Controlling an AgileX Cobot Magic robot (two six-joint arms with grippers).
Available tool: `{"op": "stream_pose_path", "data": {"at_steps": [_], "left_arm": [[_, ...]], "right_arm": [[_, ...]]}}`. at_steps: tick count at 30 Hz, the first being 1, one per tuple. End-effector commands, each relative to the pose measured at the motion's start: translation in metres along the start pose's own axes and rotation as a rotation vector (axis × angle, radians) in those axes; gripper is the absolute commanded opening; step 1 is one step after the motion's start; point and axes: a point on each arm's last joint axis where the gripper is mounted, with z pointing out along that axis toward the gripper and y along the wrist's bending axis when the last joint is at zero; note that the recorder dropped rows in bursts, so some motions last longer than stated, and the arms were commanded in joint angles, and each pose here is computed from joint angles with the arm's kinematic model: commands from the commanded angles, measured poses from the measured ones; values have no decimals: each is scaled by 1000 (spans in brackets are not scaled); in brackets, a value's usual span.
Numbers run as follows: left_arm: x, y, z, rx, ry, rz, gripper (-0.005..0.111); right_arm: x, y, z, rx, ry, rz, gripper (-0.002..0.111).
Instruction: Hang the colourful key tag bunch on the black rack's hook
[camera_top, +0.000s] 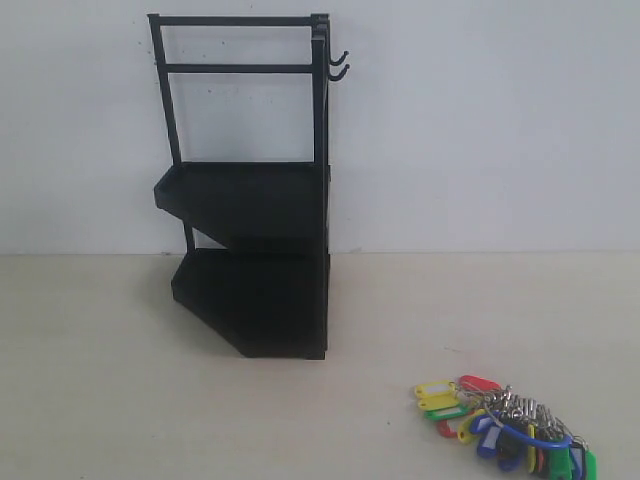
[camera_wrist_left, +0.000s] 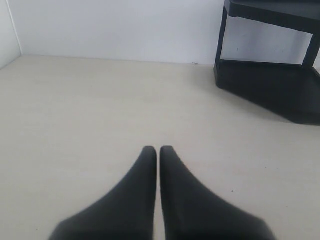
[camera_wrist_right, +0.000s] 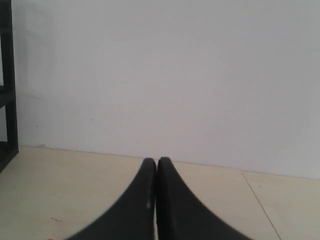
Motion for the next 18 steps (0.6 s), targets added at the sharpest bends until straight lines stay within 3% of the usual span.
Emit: {"op": "stream_pose_path", "data": {"at_steps": [1,12,18], "left_arm": [[-1,0,0,-2,-7,-7,4],[-1,0,0,-2,-7,-7,4],[-1,0,0,-2,-7,-7,4]], "right_arm": [[-5,-1,1,8,-31,8,0],[-12,-2,4,15,-114,18,0],[11,2,44,-22,167,-9,0]]}}
